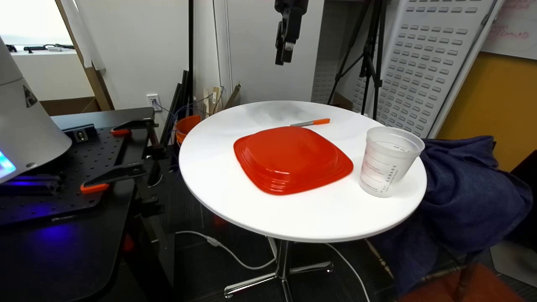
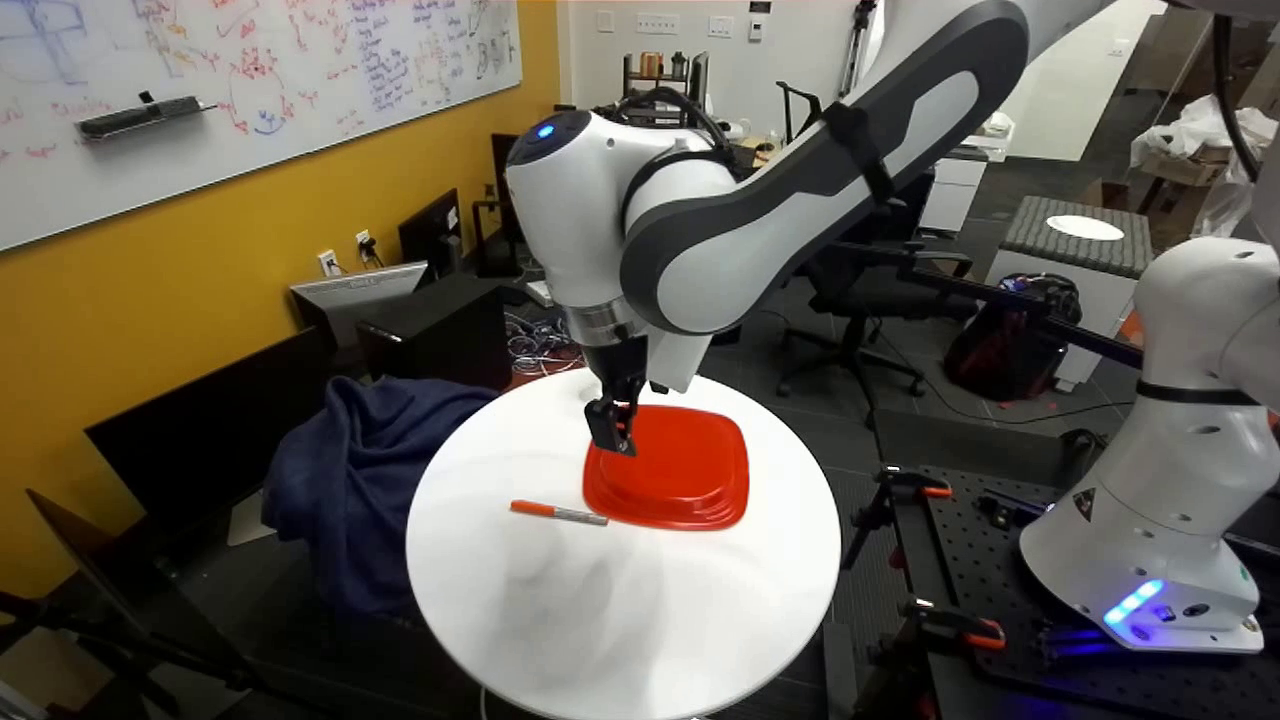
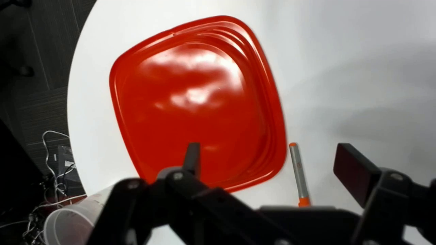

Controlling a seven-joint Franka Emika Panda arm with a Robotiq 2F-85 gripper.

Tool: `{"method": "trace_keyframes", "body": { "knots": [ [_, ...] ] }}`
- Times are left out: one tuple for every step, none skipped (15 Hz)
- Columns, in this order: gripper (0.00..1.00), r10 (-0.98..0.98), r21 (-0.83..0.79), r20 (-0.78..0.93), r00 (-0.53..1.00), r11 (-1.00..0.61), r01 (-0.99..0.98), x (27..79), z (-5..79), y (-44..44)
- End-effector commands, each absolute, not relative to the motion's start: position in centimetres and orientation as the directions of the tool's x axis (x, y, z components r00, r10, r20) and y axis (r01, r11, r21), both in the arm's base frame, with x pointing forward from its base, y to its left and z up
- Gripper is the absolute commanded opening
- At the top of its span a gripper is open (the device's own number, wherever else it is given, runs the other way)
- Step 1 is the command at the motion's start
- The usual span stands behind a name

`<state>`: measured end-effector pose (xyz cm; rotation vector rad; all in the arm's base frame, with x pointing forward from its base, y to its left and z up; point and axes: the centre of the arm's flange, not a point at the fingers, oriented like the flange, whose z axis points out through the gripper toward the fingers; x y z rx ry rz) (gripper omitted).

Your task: Remove the orange marker from the clear cup

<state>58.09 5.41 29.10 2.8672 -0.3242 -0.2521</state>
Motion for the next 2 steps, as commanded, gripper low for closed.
{"method": "trace_keyframes", "body": {
  "knots": [
    [1.00,-0.239,0.259,-0.142,0.961,-0.946,-0.197,58.01,29.15,5.41],
    [1.00,-0.239,0.259,-0.143,0.961,-0.946,-0.197,57.96,29.12,5.43]
  ]
}}
